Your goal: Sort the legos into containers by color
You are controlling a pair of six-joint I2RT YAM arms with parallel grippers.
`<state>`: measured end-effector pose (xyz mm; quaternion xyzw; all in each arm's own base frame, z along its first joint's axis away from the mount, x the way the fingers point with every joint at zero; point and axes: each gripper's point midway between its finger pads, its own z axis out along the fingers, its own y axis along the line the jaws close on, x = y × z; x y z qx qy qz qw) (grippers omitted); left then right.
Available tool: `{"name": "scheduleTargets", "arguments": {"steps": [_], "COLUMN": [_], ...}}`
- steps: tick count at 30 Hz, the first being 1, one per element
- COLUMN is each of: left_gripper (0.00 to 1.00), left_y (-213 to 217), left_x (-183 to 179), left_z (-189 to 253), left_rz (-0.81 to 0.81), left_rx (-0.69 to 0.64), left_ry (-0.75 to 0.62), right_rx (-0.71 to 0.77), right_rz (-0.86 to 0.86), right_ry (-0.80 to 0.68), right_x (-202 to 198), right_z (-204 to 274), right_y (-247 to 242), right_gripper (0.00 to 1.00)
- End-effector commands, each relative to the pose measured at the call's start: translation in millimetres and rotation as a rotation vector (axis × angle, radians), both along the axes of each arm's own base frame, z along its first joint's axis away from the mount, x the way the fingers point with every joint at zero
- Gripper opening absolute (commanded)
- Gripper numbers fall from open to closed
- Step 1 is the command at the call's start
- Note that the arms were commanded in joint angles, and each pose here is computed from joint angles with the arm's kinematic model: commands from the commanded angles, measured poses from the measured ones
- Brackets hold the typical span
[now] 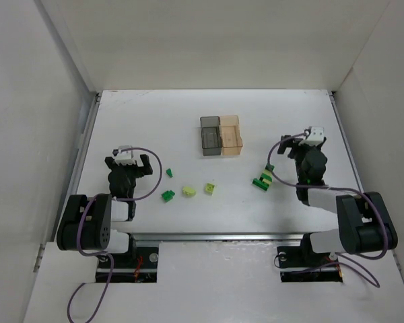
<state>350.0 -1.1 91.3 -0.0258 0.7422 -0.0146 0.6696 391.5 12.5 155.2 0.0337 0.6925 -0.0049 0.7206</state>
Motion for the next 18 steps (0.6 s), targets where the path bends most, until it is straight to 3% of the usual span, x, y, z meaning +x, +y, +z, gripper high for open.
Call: {"name": "scheduleTargets", "arguments": {"steps": [1, 3, 5, 6, 8, 9, 10, 11, 12, 13, 15, 18], "left_gripper": [1.00, 1.00, 1.00, 1.00, 1.00, 1.00, 1.00, 1.00, 1.00, 1.00, 1.00, 1.00], "left_y": [-1.7, -4.4, -5.7, -18.9, -19.6, -24.5, -47.0, -58.5, -66.8, -74.1, -67.4, -55.4], "left_x": [12.5, 13.0, 13.0, 12.1, 14.4, 29.0, 33.8, 33.4, 37.6, 46.6, 51.1, 54.1], "left_z": [71.0, 67.3, 71.5, 81.7, 66.3, 112.7, 121.1, 104.2, 120.9, 160.8, 169.5, 173.2], "left_rz": [-0.002, -0.011, -0.022, -0.102, -0.105, -0.141, -0.290, -0.390, -0.456, -0.489, -0.480, -0.495], "left_rx": [-0.009, 0.004, 0.025, 0.050, 0.037, 0.087, 0.154, 0.199, 0.244, 0.289, 0.380, 0.612], "left_ry": [-0.266, -0.255, -0.272, -0.295, -0.203, -0.261, -0.217, -0.081, -0.090, -0.154, -0.134, -0.099], "right_rx": [-0.007, -0.061, -0.107, -0.173, -0.224, -0.292, -0.324, -0.351, -0.395, -0.506, -0.598, -0.516], "right_rz": [0.012, 0.023, 0.054, 0.070, 0.069, 0.074, 0.078, 0.075, 0.074, 0.066, 0.009, -0.038], "right_ry": [-0.038, 0.085, 0.053, 0.098, 0.043, 0.075, 0.077, 0.041, 0.044, 0.060, 0.042, 0.063], "right_x": [31.0, 40.2, 55.0, 56.8, 62.1, 63.3, 65.3, 65.5, 64.8, 66.4, 60.0, 60.1], "right_z": [68.6, 62.5, 103.4, 101.9, 146.4, 147.4, 155.4, 183.2, 189.6, 189.3, 210.7, 218.4], "right_y": [8.4, 12.3, 23.7, 27.7, 41.5, 45.8, 52.2, 66.6, 75.3, 80.9, 101.5, 126.4], "right_gripper": [1.00, 1.00, 1.00, 1.00, 1.00, 1.00, 1.00, 1.00, 1.00, 1.00, 1.00, 1.00]}}
